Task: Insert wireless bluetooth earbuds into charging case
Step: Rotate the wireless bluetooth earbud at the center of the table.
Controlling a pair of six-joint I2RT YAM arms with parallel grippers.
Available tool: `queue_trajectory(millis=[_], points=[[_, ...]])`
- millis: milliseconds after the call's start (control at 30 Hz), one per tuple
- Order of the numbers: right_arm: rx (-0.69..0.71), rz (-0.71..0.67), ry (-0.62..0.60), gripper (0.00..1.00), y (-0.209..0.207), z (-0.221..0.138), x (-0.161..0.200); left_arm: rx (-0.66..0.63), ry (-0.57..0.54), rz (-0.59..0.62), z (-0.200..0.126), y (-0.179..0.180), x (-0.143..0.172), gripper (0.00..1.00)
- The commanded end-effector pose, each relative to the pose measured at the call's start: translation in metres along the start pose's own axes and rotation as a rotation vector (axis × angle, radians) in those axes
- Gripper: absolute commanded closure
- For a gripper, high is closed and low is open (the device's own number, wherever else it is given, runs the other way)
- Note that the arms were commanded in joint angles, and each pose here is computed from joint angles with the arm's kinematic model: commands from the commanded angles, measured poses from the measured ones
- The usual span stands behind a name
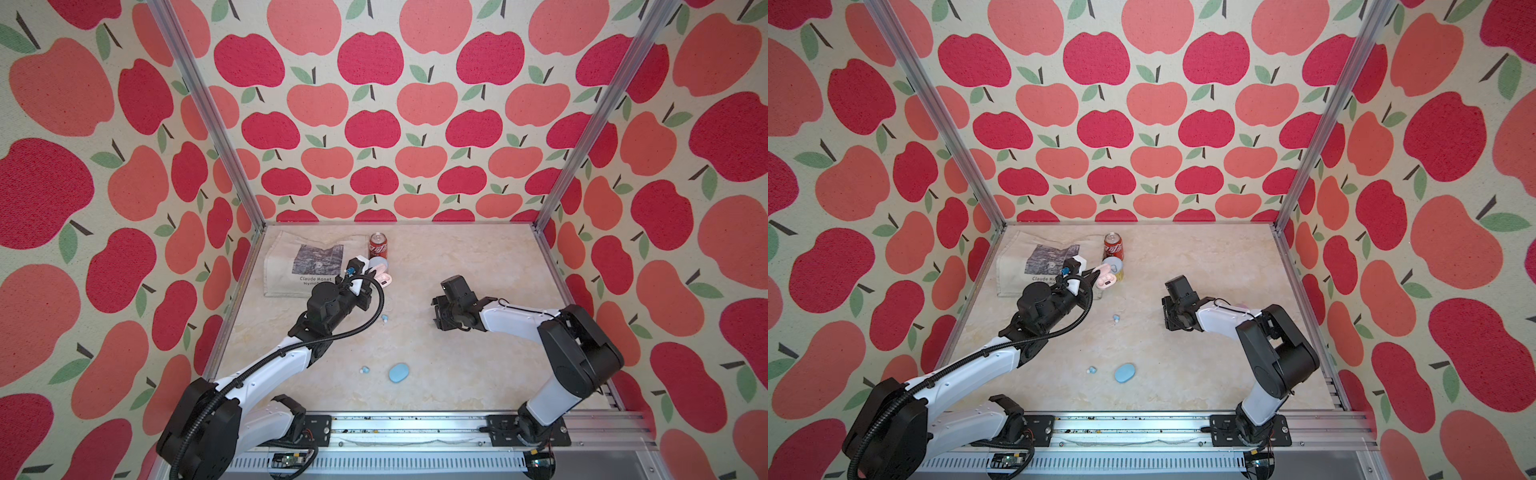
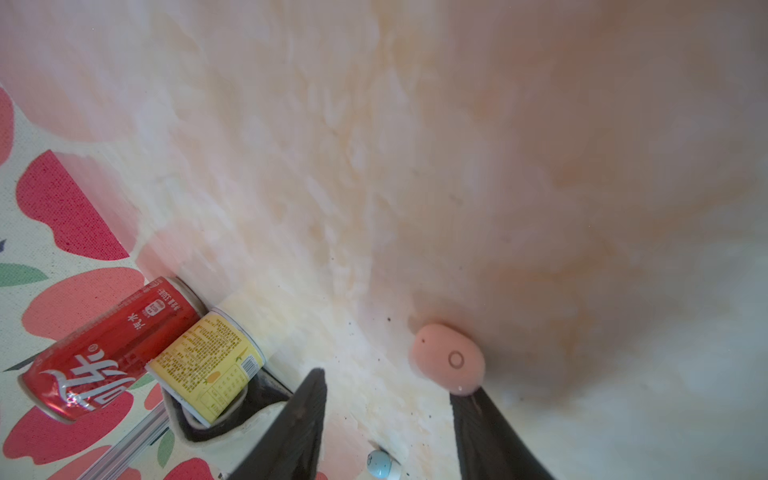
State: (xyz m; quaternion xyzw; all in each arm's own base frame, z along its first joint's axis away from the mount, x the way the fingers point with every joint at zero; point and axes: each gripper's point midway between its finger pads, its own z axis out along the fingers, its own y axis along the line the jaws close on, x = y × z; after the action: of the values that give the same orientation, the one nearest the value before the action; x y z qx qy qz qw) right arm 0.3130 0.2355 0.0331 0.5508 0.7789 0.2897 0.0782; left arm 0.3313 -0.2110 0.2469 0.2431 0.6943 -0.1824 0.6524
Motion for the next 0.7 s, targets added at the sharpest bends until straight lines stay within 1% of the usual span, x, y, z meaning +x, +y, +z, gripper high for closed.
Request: queue_trajectory(millis=[0, 300, 533, 667], points=[[0.083, 0.019, -0.060, 0.48, -0.025, 0.007, -0.021, 0.006, 0.002, -0.003, 0.000, 0.000, 0.005, 1.00], [0.145, 0.025, -0.107, 0.50, -0.035, 0.007, -0.040, 0.006, 0.004, -0.004, 0.003, 0.004, 0.009, 1.00], [0.194, -0.018, -0.155, 0.52, -0.038, 0.002, -0.056, 0.012, -0.001, -0.004, 0.004, 0.004, 0.010, 1.00], [0.212, -0.027, -0.147, 0.52, -0.040, 0.003, -0.060, 0.008, -0.003, -0.004, 0.004, 0.005, 0.011, 1.00]])
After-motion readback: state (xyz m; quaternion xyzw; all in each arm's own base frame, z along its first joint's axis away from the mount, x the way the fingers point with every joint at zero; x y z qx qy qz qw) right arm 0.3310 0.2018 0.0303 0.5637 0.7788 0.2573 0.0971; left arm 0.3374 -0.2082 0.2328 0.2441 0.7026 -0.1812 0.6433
